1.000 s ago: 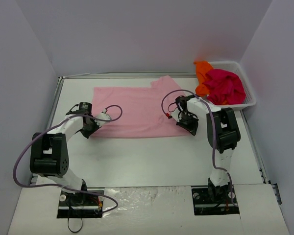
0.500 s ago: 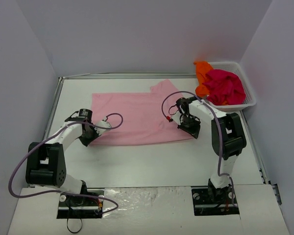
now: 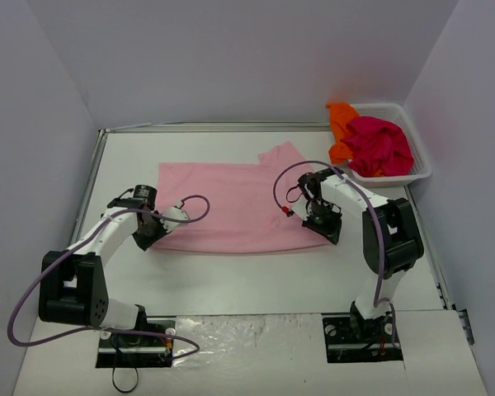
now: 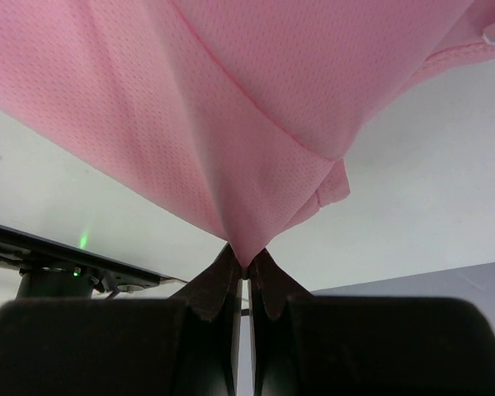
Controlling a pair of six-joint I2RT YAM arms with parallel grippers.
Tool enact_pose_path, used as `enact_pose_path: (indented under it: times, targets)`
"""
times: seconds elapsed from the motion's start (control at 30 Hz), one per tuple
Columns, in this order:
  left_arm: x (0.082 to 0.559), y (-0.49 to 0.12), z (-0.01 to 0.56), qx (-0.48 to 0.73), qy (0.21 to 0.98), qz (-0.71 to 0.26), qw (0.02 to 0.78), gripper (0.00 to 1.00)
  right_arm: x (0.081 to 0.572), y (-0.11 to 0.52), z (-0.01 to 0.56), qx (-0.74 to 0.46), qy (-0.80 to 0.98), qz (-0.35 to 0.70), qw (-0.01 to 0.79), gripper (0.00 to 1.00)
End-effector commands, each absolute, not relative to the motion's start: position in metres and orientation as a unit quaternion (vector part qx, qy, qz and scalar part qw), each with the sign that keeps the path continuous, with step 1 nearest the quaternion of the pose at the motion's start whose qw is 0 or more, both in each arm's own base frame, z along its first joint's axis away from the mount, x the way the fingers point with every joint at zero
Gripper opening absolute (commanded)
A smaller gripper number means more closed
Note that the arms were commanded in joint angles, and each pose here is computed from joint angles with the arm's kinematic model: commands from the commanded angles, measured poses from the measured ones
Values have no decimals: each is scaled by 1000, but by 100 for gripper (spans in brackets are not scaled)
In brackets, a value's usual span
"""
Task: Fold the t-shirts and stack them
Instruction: Fold the flattened tshirt in 1/3 of the way
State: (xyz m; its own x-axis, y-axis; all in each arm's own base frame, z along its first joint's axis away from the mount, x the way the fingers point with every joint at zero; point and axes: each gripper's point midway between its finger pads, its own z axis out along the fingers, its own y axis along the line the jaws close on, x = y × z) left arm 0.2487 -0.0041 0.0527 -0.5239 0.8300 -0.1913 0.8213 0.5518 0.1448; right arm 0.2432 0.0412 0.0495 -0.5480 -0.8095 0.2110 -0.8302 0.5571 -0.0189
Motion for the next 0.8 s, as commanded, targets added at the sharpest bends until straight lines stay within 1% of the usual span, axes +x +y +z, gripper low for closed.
enact_pose_path:
  times: [0.0,0.23,0.27,0.33,0.37,0.4,0.43,0.47,0.53,0.57,0.67,0.77]
  targets:
    - [236,-8,62,492,864,8,109,2,222,35,67,478,-869,55,115,0]
    - [232,-11,65,497,860,17,116,3,220,38,67,483,-867,47,114,0]
    - [232,-10,66,497,860,17,116,3,219,39,67,482,-867,46,114,2]
    - [231,-9,67,498,859,20,115,5,219,40,67,484,-867,45,112,21]
    - [232,-9,68,498,859,23,114,12,218,40,68,485,-866,46,110,28]
    - [232,-8,68,497,860,26,114,15,218,40,69,485,-866,47,108,38]
    - [233,-6,69,497,860,30,113,16,219,40,69,486,-866,48,106,43]
    - [233,-5,69,497,860,32,112,26,218,40,70,486,-866,49,104,44]
    - [232,-5,71,497,860,31,112,32,218,38,72,487,-866,53,103,47]
    - [232,-6,73,499,859,29,111,37,218,37,74,488,-866,55,100,48]
    - [229,-6,75,503,857,30,104,41,219,35,77,490,-864,61,96,50]
    - [234,0,77,501,857,52,108,44,223,37,83,492,-864,60,85,51]
